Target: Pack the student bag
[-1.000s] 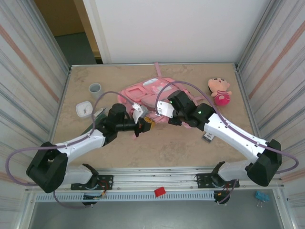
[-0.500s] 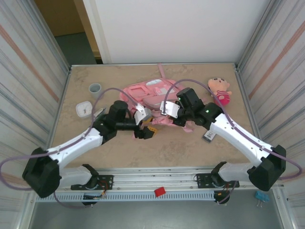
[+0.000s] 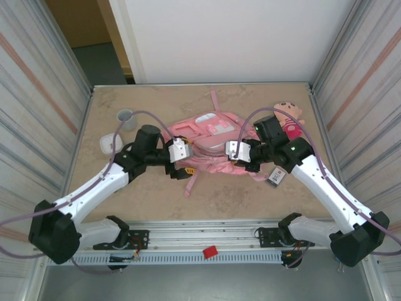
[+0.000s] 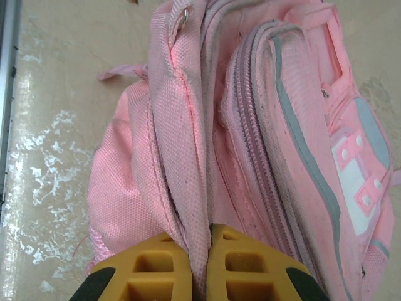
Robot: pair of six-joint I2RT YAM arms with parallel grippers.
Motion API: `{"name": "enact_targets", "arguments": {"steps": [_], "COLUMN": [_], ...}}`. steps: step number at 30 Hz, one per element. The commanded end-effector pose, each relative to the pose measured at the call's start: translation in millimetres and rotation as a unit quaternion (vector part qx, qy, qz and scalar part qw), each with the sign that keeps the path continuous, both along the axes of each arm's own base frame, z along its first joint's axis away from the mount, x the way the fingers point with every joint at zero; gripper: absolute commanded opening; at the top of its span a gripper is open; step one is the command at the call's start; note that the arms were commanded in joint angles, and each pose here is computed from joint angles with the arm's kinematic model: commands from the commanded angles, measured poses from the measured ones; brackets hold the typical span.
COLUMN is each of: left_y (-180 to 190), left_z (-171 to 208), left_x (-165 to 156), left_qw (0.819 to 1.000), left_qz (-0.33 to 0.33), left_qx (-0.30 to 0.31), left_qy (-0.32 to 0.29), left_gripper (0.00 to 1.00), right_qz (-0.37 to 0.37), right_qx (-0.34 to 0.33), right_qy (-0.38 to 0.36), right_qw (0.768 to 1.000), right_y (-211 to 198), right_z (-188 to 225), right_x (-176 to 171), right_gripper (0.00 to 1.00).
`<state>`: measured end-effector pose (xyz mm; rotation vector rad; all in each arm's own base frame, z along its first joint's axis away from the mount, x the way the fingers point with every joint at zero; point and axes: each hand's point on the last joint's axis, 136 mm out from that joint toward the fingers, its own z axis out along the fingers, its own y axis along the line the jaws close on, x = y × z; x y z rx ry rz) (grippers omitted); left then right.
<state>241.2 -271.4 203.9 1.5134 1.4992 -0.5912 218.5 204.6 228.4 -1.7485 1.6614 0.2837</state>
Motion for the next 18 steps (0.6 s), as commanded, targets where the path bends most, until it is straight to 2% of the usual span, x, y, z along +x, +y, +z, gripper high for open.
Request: {"name": "enact_targets", "arguments": {"steps": [1,4,6,7,10,11,12,13,14,15,16,18], "left_y": [-16,-27,-32,-35,-40,-41,-43,-44,-45,-46,-47,-47], "left_z": [15,13,14,15,21,24,28,31,33,34,34,31], "left_x": [-1,1,3,2,2,-1,-2,-2,0,3,6,10], "left_qw": [0.998,0.997,0.997,0.996,0.996,0.995,0.994,0.993,0.992,0.990,0.988,0.979], "left_qz": [-0.051,-0.060,-0.066,-0.071,-0.075,-0.076,-0.075,-0.067,-0.052,-0.036,-0.017,0.017], "left_qx": [-0.012,-0.020,-0.031,-0.037,-0.053,-0.062,-0.073,-0.086,-0.097,-0.103,-0.108,-0.111], "left_qy": [-0.029,-0.034,-0.034,-0.030,-0.008,0.003,0.016,0.035,0.059,0.084,0.112,0.171], "left_gripper": [0.99,0.96,0.88,0.80,0.38,0.28,0.22,0.15,0.08,0.04,0.00,0.00], "right_qz": [0.045,0.044,0.041,0.037,0.005,-0.016,-0.039,-0.073,-0.115,-0.158,-0.220,-0.339], "right_qx": [0.071,0.072,0.075,0.076,0.084,0.090,0.097,0.106,0.121,0.137,0.155,0.192], "right_qy": [-0.016,-0.008,-0.004,-0.002,0.016,0.024,0.032,0.045,0.063,0.083,0.106,0.144], "right_qw": [0.996,0.996,0.996,0.996,0.996,0.996,0.994,0.991,0.984,0.974,0.957,0.909], "right_y": [16,15,14,14,9,7,6,3,0,-3,-9,-25], "right_z": [31,28,27,27,25,24,24,23,26,31,39,52], "right_x": [-9,-9,-9,-8,-3,0,3,5,8,10,13,19], "right_gripper": [0.00,0.00,0.00,0.00,0.00,0.03,0.07,0.16,0.26,0.32,0.36,0.43]}}
